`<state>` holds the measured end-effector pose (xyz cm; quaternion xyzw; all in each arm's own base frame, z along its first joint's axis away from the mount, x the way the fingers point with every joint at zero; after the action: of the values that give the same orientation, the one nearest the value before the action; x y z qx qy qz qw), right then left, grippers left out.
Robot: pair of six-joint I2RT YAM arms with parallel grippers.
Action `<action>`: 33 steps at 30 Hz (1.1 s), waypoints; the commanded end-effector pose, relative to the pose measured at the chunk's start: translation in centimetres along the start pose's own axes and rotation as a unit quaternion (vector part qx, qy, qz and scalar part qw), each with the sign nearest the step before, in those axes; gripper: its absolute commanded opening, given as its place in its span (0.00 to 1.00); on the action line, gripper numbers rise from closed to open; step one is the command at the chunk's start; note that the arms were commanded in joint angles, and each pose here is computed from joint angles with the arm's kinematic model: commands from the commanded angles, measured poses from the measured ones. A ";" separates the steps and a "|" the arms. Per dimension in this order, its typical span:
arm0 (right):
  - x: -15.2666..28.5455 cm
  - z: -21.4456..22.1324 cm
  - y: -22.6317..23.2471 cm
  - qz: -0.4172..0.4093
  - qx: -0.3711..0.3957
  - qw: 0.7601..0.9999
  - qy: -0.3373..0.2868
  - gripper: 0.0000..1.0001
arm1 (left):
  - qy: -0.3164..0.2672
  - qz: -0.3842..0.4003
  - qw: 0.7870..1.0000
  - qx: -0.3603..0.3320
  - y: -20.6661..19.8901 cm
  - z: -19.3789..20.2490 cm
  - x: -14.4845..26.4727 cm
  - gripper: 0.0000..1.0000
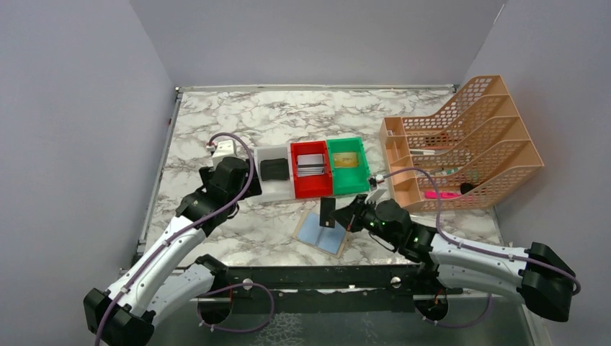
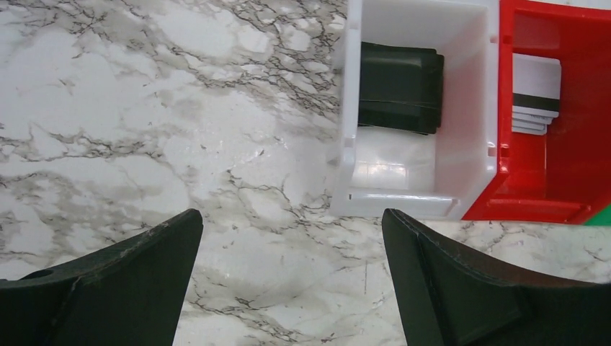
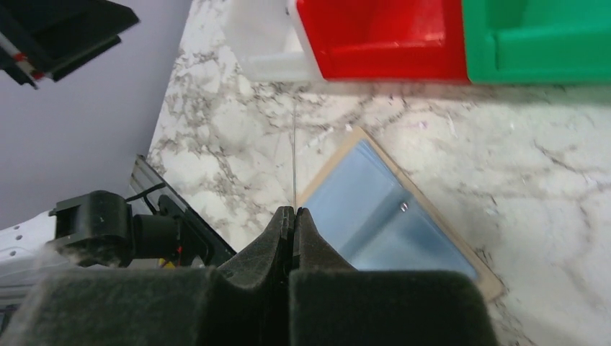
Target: Take the credit cards out of the card holder
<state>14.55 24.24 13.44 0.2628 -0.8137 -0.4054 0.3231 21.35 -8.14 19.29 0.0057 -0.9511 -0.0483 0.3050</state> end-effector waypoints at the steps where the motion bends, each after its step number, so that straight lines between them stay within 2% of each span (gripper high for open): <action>1: -1.2 -1.6 3.5 -0.041 0.086 0.995 -0.005 0.01 | 0.012 -0.004 1.000 -0.001 1.2 0.4 -0.4 0.99; 6: -3.5 -2.3 5.8 -0.043 0.164 0.985 0.009 0.01 | 0.006 -0.015 1.000 0.009 1.8 0.0 -0.3 0.99; 17: -9.4 -4.0 10.5 -0.053 0.285 0.957 0.014 0.01 | -0.060 -0.046 0.995 0.060 3.8 -0.9 2.0 0.99; 33: -18.5 -5.6 10.6 0.009 0.448 0.894 -0.014 0.01 | -0.067 -0.039 0.995 0.061 3.9 -0.9 2.4 0.99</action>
<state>26.96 39.41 18.90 0.3855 -0.8999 -0.0572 0.1958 20.14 -4.98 21.66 0.0465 -0.9685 -0.0018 0.2445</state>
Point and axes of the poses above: each gripper's point midway between its finger pads, its own x axis back along the fingers, its own y axis along the line the jaws close on, z = x × y, the point moved 4 cm from there along x, back along the fingers, and after that the axes turned 14 degrees about -x, right-handed, at the moved point
